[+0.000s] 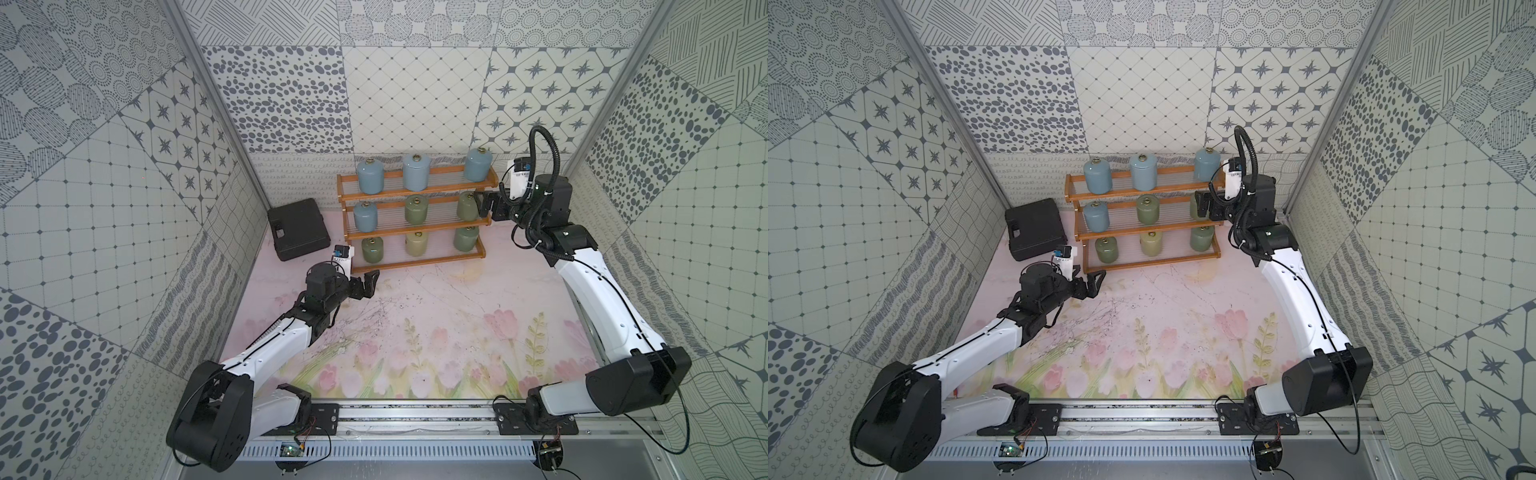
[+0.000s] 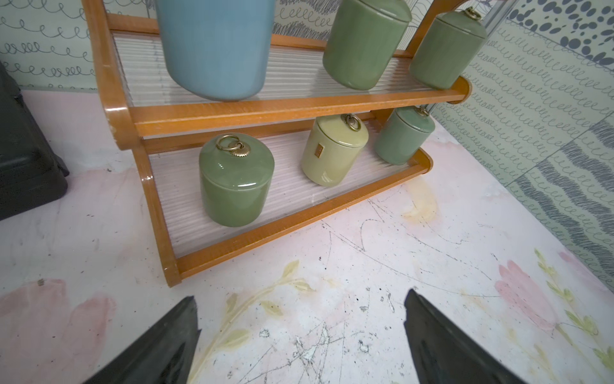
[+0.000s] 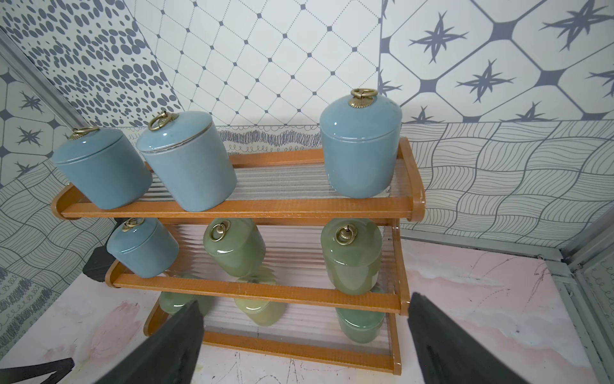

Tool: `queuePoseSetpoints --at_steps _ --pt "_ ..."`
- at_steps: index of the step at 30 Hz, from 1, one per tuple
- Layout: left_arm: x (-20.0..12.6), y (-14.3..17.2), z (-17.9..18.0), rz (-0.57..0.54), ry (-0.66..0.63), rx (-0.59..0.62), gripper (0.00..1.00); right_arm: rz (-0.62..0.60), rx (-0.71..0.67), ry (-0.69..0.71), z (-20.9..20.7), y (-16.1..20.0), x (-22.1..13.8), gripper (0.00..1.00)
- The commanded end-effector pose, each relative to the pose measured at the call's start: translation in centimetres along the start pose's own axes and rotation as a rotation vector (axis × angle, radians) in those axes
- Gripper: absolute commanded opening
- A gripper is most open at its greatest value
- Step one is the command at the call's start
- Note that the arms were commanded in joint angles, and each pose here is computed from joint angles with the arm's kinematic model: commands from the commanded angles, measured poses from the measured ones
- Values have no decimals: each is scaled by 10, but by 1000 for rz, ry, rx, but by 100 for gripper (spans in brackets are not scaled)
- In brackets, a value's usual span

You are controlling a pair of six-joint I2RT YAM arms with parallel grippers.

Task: Remove the tea canisters from the shelf
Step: Pick up the tea canister from the shelf.

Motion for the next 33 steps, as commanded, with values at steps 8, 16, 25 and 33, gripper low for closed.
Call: queuePoseSetpoints --at_steps 8,16,25,33 --pt "2 -10 -25 -62 85 15 100 -29 -75 11 1 -31 12 100" --pt "0 -3 -35 -36 97 28 100 -55 -89 -7 1 -60 33 100" --pt "-1 -1 -43 -27 130 5 100 -19 -97 28 -10 -76 74 100" --pt "-8 6 -46 -26 144 -27 100 -5 -111 85 -20 -82 104 100"
Point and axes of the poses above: each gripper's point midway between its finger pads, its own x axis out along the fingers, its own z axis along the line the jaws close on, y = z × x, the point moved 8 cm from there along -x, back along the fingers, and after that the axes turned 3 degrees about -x, right-handed, at the moved point
